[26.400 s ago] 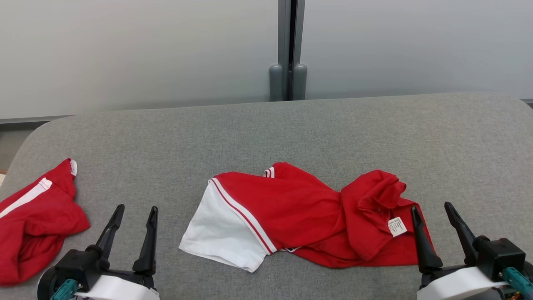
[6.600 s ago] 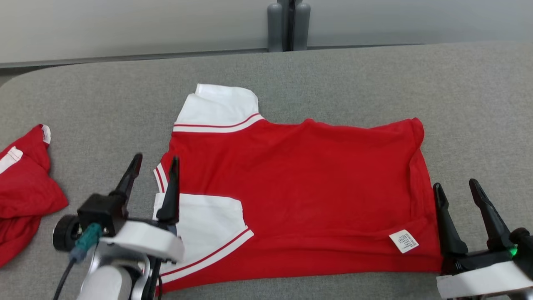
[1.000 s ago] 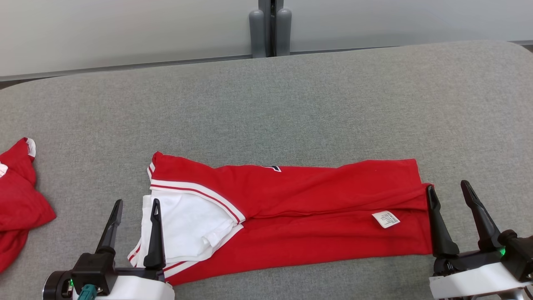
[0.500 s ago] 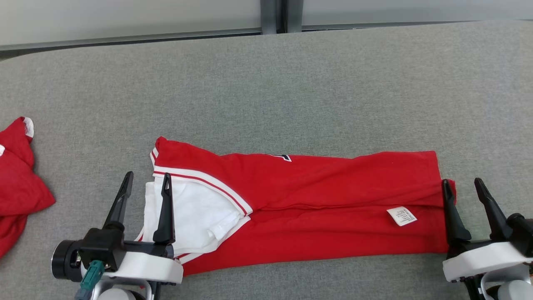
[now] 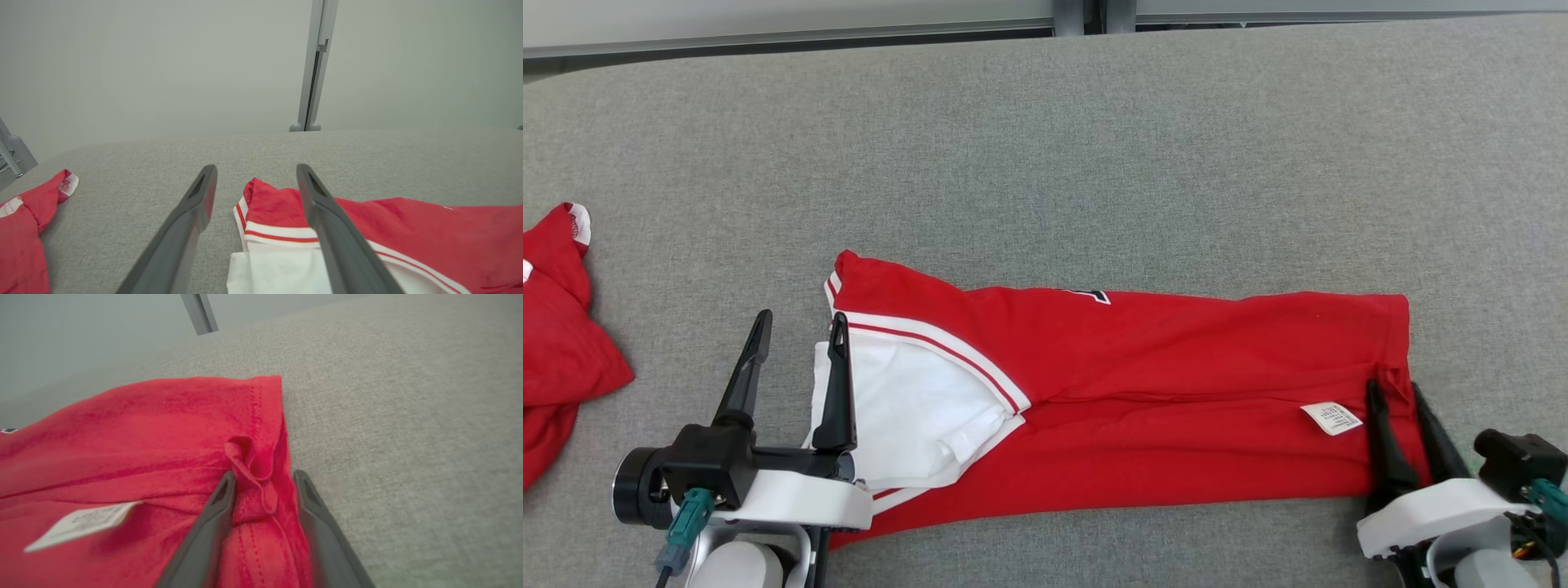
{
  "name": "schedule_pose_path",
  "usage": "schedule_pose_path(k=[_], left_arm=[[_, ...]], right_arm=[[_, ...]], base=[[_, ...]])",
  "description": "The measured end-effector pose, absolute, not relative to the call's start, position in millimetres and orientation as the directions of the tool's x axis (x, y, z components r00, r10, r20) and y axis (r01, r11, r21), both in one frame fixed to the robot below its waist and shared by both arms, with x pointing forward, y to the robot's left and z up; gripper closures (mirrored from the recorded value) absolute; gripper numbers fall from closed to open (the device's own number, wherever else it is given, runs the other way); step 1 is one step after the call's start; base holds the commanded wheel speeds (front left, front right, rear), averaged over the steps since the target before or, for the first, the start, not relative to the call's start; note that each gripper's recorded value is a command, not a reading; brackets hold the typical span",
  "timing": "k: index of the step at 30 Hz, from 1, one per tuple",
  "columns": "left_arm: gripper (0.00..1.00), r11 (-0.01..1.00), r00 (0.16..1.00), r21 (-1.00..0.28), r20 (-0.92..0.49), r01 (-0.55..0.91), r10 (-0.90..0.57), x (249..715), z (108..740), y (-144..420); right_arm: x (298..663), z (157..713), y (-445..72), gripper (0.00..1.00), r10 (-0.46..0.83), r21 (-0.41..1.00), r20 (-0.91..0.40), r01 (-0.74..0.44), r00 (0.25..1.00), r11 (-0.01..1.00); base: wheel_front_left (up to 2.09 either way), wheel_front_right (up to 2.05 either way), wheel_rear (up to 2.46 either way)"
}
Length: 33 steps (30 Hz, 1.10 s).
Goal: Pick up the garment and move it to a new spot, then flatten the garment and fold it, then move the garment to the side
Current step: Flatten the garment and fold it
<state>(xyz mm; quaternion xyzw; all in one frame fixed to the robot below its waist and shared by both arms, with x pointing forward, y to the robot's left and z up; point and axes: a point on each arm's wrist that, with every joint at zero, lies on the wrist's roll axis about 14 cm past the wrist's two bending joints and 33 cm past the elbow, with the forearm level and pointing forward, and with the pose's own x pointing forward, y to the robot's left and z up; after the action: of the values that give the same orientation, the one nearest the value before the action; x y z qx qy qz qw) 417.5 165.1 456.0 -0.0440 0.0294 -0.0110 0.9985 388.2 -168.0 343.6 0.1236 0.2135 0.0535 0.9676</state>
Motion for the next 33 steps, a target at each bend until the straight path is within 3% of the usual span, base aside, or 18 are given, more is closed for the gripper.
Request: schedule_pose_path(k=[1,13,24,29,33], left_arm=[[0.0,0.996,0.998,-0.089,-0.057,0.019,-0.024,418,456,165],[0.0,0.993,0.998,-0.11,-0.045,0.036,-0.041,424,457,158],[0.0,0.991,0.997,-0.113,-0.027,0.065,-0.069,424,462,149],[0.0,0.991,0.997,-0.112,-0.023,0.069,-0.072,424,463,149],[0.0,0.99,0.997,-0.115,-0.016,0.076,-0.078,425,465,146]], right_arm=[[388,342,-166,1.0,0.163,0.268,-0.404,-0.054,0.9,0.962],[390,344,-177,1.0,0.167,0.291,-0.407,-0.045,0.898,0.956],[363,357,-321,1.0,-0.147,0.103,-0.443,0.213,0.885,0.972],[373,372,-316,1.0,-0.125,0.114,-0.394,0.183,0.911,0.976],[395,400,-284,1.0,-0.031,0.159,-0.302,0.083,0.953,0.984]], base=[[0.0,0.0,0.0],[0.0,0.0,0.0],[0.0,0.0,0.0],[0.0,0.0,0.0],[0.0,0.0,0.0]])
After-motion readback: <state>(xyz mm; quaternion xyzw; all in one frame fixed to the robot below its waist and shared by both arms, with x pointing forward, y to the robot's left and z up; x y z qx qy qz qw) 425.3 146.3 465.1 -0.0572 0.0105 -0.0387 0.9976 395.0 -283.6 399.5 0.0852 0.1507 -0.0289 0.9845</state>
